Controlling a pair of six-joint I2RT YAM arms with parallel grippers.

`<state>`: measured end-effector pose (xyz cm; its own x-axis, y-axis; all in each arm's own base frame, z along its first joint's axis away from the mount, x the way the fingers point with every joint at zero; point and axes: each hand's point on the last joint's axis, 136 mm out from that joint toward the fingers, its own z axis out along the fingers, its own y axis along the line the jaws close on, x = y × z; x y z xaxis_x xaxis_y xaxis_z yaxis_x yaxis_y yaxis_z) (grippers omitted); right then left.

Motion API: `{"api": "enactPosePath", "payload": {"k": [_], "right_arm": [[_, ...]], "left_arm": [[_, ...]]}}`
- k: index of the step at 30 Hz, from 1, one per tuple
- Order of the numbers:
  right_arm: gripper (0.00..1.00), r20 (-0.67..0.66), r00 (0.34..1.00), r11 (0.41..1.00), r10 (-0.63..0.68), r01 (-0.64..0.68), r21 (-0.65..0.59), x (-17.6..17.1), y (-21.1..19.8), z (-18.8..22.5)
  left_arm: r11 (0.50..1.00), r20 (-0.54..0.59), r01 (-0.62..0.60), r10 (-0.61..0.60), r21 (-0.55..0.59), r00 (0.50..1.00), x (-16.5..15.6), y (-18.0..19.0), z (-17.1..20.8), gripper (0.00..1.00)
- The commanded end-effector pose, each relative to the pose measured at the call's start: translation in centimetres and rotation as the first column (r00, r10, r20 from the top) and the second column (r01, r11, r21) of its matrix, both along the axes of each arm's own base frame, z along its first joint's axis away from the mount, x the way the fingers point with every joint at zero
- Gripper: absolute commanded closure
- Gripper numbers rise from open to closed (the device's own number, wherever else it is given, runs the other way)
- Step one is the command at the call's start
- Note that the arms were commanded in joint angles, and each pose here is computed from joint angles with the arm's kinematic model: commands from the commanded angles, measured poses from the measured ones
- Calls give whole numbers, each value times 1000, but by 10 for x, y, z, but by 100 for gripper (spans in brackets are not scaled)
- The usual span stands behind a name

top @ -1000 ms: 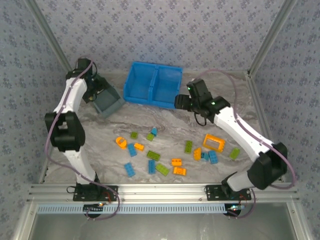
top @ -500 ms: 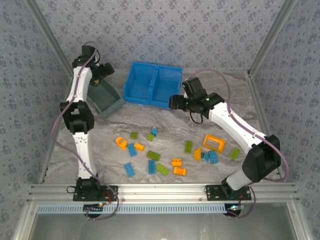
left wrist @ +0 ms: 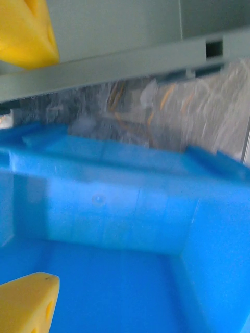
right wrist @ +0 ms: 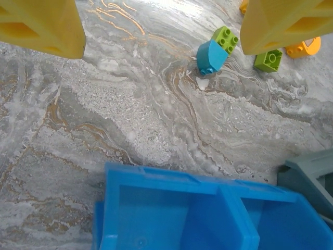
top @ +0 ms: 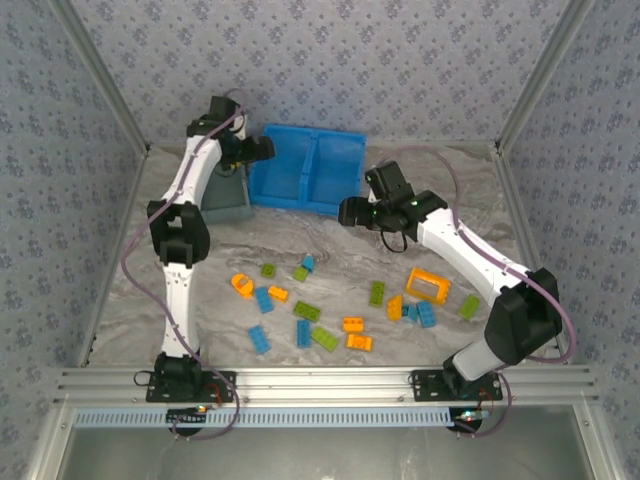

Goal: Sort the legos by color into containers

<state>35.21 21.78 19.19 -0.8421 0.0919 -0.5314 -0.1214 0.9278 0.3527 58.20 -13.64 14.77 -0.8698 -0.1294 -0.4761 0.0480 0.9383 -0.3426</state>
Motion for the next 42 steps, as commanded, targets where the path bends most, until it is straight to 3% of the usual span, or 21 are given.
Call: {"api": "enactPosePath", "payload": {"k": [1,4,11,12,21,28,35,37,39,42], "right_arm": [[19,14,1000,1000,0,0,19,-8,-5,9],[20,20,1000,1000,-3,3,25,-11,-7,14],[20,37,999,1000,-9,8,28,-17,-12,22],[20,39,999,1000,-10,9,27,-18,-13,23],[21,57,998,999,-32,30,33,-25,-23,27],[20,27,997,998,-67,67,-19,-40,-48,16],[20,40,989,987,-144,146,-72,-19,-84,7],[22,44,988,984,-147,150,-93,1,-91,1],[25,72,989,986,-131,137,-97,27,-90,4],[28,54,994,985,-96,102,-139,65,-85,-9]], "left_arm": [[998,42,52,-54,46,998,-3,-6,18,5],[995,18,25,-27,97,999,-6,0,10,18],[997,-41,31,-29,64,999,-17,-14,-1,67],[997,-52,35,-32,61,998,-20,-18,-2,68],[996,-94,64,-58,67,994,-45,-67,-18,68],[996,-93,83,-82,16,992,-69,-126,-22,75],[993,-60,108,-111,-54,992,-83,-176,-14,78],[992,-42,116,-118,-48,992,-85,-181,-9,69],[995,-29,96,-97,-32,995,-85,-175,-2,49],[998,9,63,-63,-18,998,-87,-161,21,34]]}}
